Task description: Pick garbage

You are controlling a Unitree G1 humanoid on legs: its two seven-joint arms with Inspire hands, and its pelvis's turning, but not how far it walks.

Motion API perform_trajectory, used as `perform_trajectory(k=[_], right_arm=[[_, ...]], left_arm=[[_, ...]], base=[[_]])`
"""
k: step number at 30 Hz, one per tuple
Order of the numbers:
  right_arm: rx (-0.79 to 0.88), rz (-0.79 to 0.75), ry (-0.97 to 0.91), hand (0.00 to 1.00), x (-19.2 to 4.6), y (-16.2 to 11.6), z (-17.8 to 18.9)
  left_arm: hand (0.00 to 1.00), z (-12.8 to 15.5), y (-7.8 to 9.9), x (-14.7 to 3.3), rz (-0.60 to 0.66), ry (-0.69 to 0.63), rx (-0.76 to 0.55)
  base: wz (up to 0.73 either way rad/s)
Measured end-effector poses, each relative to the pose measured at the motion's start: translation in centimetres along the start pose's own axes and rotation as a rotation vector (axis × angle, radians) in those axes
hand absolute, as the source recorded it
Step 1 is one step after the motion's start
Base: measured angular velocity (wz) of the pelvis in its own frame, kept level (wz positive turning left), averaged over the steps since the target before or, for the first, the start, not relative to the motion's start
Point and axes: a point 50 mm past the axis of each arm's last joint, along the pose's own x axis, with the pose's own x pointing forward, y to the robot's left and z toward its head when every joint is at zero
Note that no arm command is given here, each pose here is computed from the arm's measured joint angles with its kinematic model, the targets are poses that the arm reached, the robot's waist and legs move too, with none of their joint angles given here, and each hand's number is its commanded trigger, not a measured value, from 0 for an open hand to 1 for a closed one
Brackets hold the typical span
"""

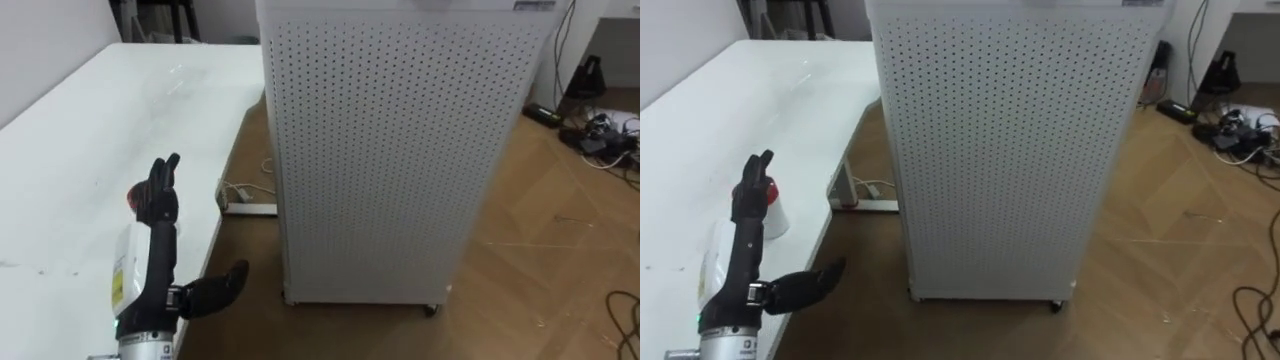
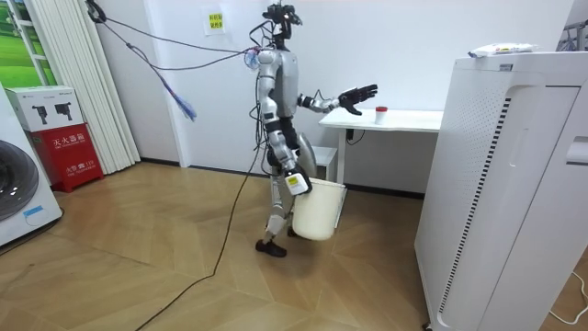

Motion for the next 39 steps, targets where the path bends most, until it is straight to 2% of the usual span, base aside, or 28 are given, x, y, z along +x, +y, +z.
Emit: perform_trajectory(k=[5, 10, 16, 28, 35, 39], right_arm=[[-0.008, -0.008, -0.018, 1.0, 0.1, 0.1, 0.6], [-0.023, -0.004, -0.077, 1.0, 0.2, 0.2, 1.7], [-0.058, 0.034, -0.074, 1.0, 0.2, 0.5, 1.6], [-0.09, 0.102, -0.049, 1.0, 0.0, 0.8, 0.9], [-0.13, 0.147, -0.045, 1.0, 0.2, 1.3, 1.3], [-0.14, 0.162, -0.04, 1.0, 0.2, 1.4, 1.2]], left_arm=[[0.0, 0.0, 0.2, 0.1, 0.01, -0.011, 0.017], [0.0, 0.0, 1.1, 0.8, 0.099, -0.016, 0.011], [0.0, 0.0, 2.4, 0.4, 0.141, -0.026, 0.043], [0.0, 0.0, 3.4, 0.2, 0.186, -0.026, 0.054], [0.0, -1.1, 3.3, -1.8, 0.174, 0.065, 0.019], [0.0, -1.9, 2.8, -3.4, 0.124, 0.147, -0.026]], base=[[0.02], [0.34], [0.34], [0.07], [0.01], [0.05]])
